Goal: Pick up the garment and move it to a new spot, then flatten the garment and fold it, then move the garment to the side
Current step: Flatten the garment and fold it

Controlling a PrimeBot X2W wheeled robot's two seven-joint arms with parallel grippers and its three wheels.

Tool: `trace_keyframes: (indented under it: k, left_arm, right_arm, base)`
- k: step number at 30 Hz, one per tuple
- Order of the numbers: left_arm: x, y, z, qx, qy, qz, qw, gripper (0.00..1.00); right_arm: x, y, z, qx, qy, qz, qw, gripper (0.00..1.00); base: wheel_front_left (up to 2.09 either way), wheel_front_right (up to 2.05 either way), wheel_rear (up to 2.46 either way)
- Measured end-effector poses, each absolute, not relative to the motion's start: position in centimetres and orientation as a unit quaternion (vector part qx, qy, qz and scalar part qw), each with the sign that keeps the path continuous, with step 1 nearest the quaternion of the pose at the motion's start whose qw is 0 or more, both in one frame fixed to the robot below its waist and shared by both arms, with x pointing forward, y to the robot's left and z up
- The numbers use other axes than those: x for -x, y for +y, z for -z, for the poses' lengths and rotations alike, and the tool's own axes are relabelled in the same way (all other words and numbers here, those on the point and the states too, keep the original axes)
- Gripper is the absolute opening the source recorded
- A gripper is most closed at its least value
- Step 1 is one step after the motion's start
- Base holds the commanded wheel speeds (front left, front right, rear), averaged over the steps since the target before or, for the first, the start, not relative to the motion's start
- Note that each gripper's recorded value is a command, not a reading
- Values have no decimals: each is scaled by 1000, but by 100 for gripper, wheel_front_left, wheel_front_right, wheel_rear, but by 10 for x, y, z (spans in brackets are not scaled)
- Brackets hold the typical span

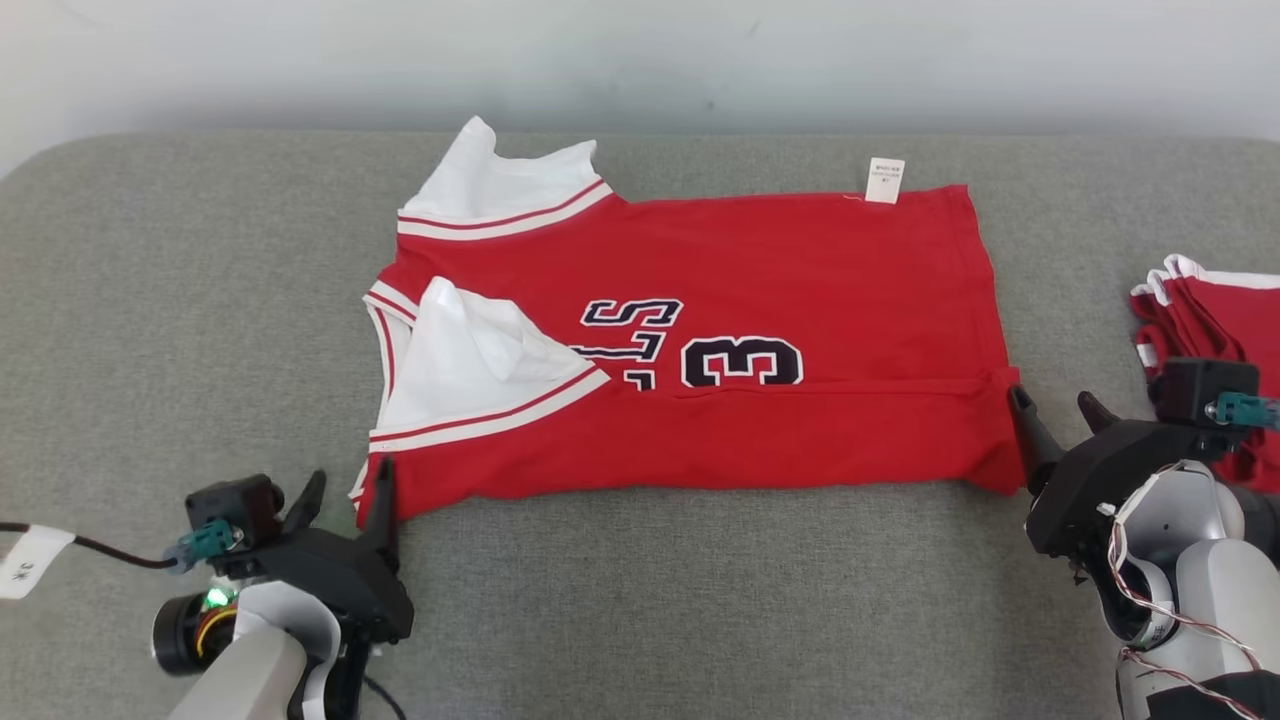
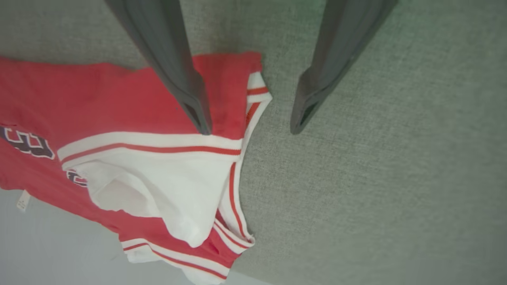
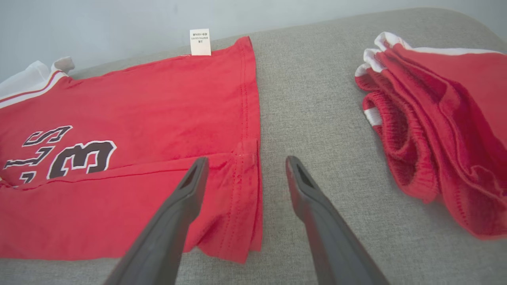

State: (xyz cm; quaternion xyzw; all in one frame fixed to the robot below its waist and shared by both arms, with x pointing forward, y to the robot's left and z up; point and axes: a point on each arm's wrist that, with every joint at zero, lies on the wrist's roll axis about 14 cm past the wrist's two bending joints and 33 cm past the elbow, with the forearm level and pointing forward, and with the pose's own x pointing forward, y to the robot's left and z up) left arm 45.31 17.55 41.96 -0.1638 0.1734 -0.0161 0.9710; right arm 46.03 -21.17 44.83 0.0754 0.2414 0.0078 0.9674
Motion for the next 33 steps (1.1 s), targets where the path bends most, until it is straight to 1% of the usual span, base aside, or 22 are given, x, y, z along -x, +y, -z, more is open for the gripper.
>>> trace_keyframes:
  k: [4,11,13,14,15,21,26,33]
  left_arm:
    - [-451,176,-401,146,213,7,966,100]
    - [-449,170,-384,134,253,11,958,100]
    - [-448,168,-382,136,263,14,955,48]
    - [-447,167,-381,136,268,15,954,19]
    - [-447,166,-380,137,269,17,953,0]
    - [-447,160,-377,140,274,25,951,0]
    - [-447,159,-377,149,269,24,951,0]
    - [-446,161,-380,154,259,22,953,0]
  right_arm:
    - [-460,-211,-447,-79,243,-5,967,100]
    - [-453,-215,-440,-83,256,2,963,100]
    - [-452,-217,-438,-84,259,5,962,100]
    - [-451,-218,-436,-82,265,7,961,100]
    - [-450,-219,-435,-80,267,9,960,100]
    - [-446,-221,-418,-73,296,17,952,100]
    - [-440,-209,-395,-78,349,8,934,100]
    - [-439,-201,-388,-74,366,-1,928,100]
  base:
    - [0,0,0]
    - [0,0,0]
    - [0,0,0]
    - [0,0,0]
    - [0,0,0]
    - [0,0,0]
    - [0,0,0]
    - [0,0,0]
